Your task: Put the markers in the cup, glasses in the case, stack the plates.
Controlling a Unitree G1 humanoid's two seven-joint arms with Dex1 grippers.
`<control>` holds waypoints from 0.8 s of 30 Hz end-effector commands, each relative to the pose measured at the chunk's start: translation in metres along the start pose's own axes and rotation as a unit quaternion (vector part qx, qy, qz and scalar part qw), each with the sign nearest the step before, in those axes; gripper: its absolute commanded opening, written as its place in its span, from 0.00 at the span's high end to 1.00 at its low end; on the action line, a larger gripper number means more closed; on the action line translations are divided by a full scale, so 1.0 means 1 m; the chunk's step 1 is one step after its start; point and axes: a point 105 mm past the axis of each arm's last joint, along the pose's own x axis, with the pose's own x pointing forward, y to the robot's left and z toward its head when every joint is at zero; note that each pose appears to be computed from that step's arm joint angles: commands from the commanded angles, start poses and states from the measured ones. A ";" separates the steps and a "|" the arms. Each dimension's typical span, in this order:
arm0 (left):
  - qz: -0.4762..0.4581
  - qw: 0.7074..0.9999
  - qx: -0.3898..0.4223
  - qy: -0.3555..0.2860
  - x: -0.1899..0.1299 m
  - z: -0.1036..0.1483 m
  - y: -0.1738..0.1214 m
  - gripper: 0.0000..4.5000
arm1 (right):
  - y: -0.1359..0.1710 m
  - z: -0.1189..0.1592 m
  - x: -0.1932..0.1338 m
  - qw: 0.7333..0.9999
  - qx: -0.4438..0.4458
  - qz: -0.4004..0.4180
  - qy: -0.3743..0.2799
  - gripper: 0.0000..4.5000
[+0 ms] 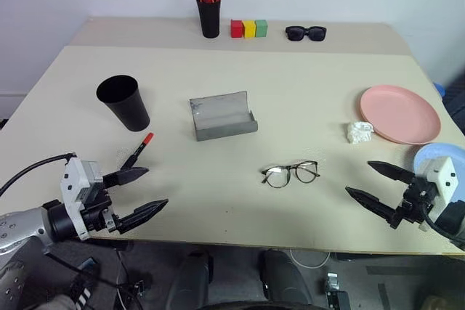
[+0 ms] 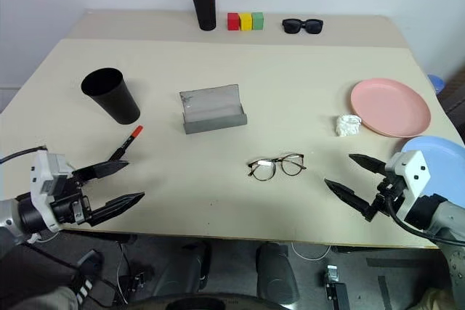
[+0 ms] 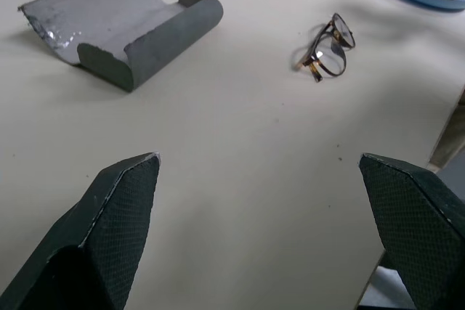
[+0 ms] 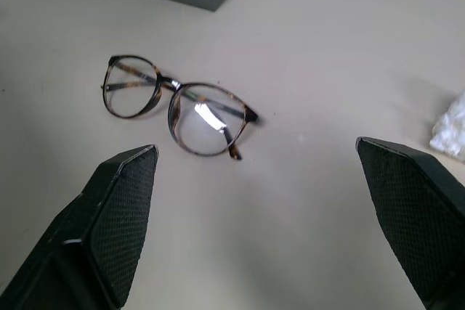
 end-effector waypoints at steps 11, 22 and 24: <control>-0.005 1.000 0.012 -0.019 0.011 -0.003 0.000 0.00 | 0.000 0.020 0.005 0.998 -0.047 0.000 -0.047 0.01; 0.009 0.999 0.009 -0.041 0.019 -0.004 -0.006 0.00 | 0.008 0.022 0.033 0.990 -0.094 0.099 -0.046 0.01; 0.010 0.999 0.011 -0.039 0.022 -0.006 -0.007 0.00 | 0.006 0.026 0.039 0.986 -0.106 0.119 -0.046 0.01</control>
